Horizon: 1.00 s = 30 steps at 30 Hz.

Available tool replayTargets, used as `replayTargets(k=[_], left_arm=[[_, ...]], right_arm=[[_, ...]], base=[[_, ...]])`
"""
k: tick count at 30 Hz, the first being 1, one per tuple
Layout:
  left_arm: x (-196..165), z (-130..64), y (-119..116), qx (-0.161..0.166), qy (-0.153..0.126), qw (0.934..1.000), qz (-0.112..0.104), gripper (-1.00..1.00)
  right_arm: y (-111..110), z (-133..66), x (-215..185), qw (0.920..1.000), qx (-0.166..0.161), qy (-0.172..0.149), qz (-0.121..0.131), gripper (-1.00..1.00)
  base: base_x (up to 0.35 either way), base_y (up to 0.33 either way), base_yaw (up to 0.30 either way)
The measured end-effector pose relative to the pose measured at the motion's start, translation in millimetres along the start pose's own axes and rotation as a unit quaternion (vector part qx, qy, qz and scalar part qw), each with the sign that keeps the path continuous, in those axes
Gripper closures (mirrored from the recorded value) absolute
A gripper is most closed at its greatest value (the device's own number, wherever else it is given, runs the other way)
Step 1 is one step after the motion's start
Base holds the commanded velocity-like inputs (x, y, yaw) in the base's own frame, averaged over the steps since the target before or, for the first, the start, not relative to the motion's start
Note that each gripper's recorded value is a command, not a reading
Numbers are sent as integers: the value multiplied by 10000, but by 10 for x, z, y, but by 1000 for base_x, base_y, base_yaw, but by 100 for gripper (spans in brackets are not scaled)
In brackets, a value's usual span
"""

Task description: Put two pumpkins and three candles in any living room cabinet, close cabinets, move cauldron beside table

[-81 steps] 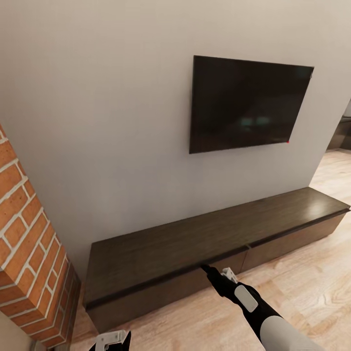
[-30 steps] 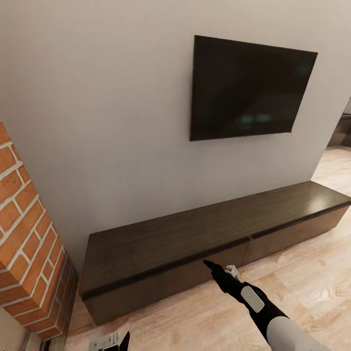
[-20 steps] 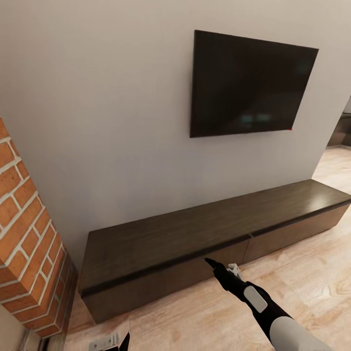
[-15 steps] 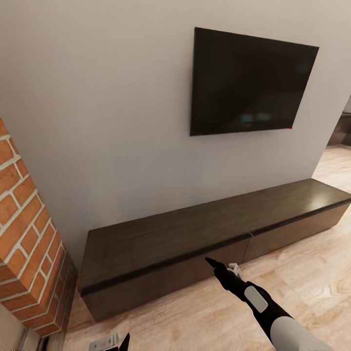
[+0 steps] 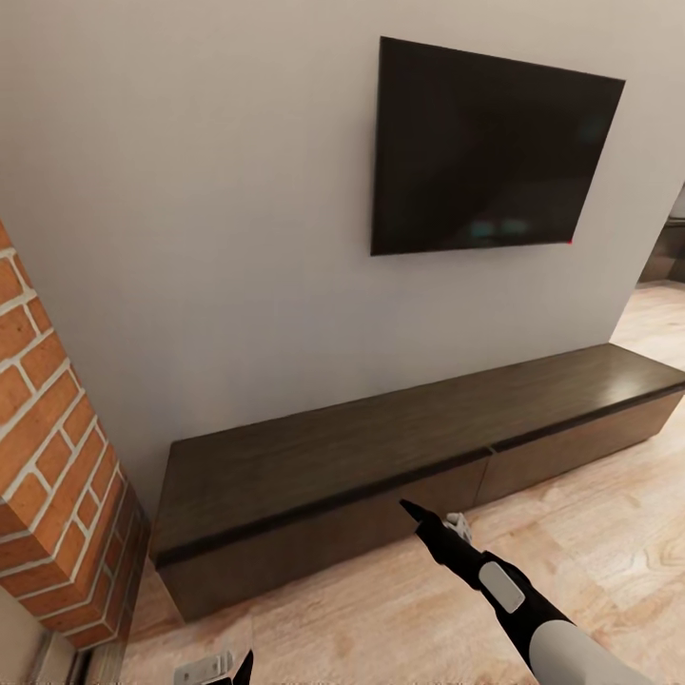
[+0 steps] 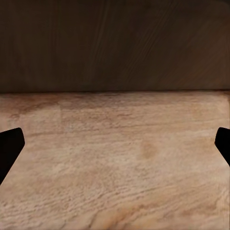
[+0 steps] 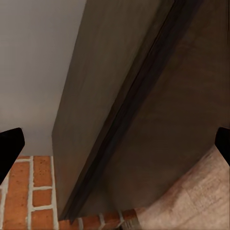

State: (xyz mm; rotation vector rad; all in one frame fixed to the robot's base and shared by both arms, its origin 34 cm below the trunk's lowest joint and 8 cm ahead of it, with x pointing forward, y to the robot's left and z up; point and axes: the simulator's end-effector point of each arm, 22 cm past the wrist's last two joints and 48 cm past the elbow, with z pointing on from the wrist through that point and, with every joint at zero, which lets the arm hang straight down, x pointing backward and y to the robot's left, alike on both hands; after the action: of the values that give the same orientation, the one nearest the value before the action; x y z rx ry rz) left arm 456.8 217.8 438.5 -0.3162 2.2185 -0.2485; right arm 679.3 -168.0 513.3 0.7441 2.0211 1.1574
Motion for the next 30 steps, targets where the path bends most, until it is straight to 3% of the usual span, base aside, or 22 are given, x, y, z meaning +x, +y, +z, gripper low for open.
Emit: replayTargets(k=[7,10,15,24,30], left_arm=[[130,67,48,0,0,10000,1,-100],[195,96,72,-4,7,10000,3,-100],[297,143,109,-7,12,10000,4,-100],[452,229,169,-11,1,10000,-17,-100],[8,241,-83,277,-209,9994,-43,-100]], right_arm=[[-150,29,71,10000,5,-6,18,-100],[-236,39,51,9999,35,-157,-36,-100],[-467,-7,-74,9980,123,-589,206,-100],[-673,16,-26,9970,133,-699,292,-100],[-753,54,54,9974,118,-663,264,-100]], base=[[0,0,0],[0,0,0],[0,0,0],[0,0,0],[0,0,0]])
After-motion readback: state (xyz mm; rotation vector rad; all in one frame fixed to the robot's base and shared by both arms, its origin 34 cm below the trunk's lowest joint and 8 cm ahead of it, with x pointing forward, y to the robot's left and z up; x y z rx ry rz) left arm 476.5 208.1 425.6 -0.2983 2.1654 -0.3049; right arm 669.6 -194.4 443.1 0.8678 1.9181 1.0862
